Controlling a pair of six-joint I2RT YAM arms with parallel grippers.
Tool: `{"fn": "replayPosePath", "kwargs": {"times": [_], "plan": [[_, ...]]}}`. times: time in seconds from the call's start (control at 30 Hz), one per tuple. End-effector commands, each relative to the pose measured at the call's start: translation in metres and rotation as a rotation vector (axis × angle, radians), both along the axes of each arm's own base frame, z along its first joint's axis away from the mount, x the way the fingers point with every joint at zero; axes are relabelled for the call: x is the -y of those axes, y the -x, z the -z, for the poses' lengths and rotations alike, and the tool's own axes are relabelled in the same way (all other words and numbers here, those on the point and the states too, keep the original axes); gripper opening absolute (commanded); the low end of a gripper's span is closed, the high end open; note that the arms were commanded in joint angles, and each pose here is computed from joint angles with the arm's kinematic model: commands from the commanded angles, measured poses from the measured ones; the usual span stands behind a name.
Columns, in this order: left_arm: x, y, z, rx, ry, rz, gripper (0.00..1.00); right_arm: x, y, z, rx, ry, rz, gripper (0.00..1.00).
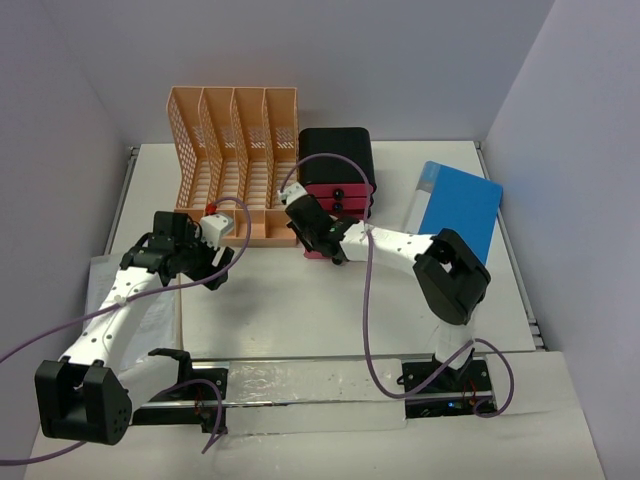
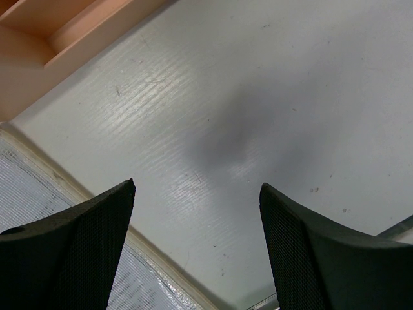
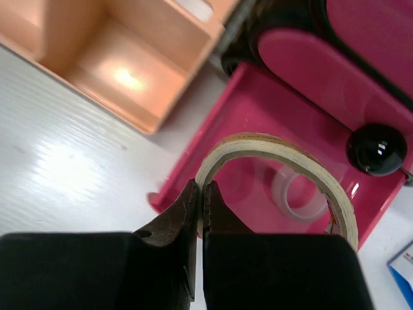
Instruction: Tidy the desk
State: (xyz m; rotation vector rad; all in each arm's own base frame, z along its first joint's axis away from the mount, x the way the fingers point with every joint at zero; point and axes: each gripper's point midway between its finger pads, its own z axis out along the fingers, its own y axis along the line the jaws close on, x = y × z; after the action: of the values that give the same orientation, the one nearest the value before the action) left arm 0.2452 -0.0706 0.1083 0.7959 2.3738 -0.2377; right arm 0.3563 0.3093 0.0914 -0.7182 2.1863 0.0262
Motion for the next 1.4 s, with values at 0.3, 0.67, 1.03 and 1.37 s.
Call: {"fn": "replayPosePath", "kwargs": {"times": [0.3, 0.67, 1.03, 1.37], "plan": [[0.001, -0.012, -0.013, 0.046, 0.012, 0.001, 0.84, 0.031, -0.023, 0.026, -0.029, 0.076, 0.01, 0.0], [-0.001, -0.013, -0.013, 0.047, 0.004, -0.002, 0.84, 0.033, -0.025, 0.036, -0.112, -0.016, 0.012, 0.03], [0.001, -0.011, -0.013, 0.044, 0.01, 0.004, 0.84, 0.044, -0.024, 0.036, -0.126, -0.018, 0.037, 0.4], [0.003, -0.011, -0.015, 0.046, 0.017, 0.021, 0.85, 0.056, -0.026, 0.018, -0.1, -0.011, 0.106, 0.45]]}}
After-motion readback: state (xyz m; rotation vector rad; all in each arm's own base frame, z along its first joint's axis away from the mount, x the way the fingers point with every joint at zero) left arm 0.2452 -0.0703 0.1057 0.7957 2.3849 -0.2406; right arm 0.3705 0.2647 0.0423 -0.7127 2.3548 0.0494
